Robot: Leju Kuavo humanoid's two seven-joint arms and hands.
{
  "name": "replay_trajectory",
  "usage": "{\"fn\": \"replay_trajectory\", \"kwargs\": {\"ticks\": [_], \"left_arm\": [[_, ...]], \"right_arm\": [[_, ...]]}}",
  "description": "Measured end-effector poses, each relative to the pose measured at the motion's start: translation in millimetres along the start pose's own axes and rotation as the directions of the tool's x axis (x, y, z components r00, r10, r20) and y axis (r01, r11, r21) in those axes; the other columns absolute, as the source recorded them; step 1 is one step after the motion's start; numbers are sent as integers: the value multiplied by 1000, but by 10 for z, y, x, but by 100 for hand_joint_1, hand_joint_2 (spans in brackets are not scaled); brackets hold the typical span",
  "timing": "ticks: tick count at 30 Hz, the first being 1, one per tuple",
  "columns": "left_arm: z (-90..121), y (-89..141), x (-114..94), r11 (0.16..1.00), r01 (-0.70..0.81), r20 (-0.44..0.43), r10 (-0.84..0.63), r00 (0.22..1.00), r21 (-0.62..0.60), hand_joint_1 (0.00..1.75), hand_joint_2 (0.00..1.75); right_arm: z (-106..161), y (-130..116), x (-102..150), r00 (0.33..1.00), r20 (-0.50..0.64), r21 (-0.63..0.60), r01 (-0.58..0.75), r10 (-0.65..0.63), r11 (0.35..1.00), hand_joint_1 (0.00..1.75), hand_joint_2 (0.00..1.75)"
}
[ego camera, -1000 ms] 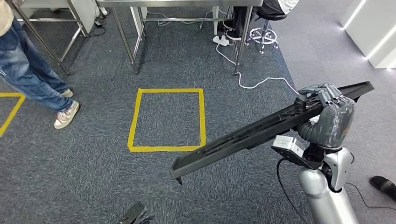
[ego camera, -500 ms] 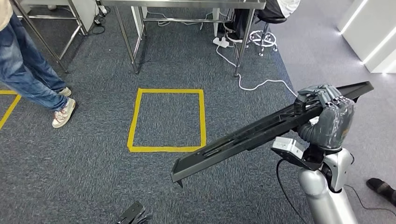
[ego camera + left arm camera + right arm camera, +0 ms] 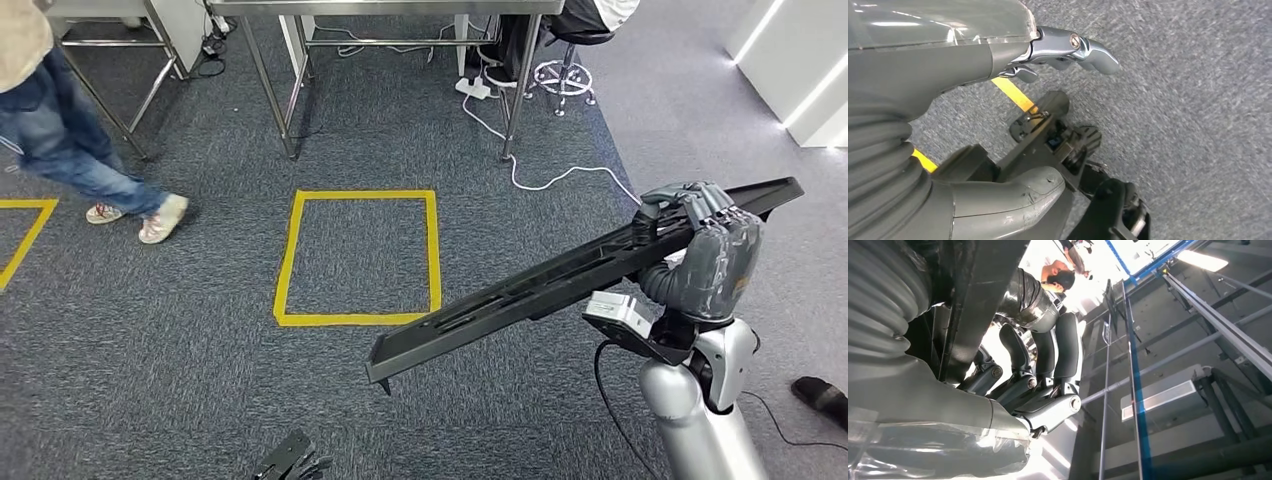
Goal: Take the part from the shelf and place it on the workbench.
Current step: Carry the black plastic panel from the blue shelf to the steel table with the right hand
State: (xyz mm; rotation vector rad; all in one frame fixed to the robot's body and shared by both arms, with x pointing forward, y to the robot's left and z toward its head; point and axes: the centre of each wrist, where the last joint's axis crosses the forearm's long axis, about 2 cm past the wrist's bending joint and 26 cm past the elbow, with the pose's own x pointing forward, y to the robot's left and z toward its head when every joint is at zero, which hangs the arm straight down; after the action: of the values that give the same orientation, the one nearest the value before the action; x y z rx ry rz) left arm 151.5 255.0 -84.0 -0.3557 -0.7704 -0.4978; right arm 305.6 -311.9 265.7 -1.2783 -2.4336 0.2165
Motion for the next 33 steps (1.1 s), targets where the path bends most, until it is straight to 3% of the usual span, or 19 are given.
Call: {"fn": "replay_trajectory", "kwargs": {"ticks": [33], "left_arm": [[14,-21,-34,1000,4,3,-4,1000,-10,0,175]], "right_arm": [[33,-1,-7,1000,-7,6,0,0,1000,175,175]]}}
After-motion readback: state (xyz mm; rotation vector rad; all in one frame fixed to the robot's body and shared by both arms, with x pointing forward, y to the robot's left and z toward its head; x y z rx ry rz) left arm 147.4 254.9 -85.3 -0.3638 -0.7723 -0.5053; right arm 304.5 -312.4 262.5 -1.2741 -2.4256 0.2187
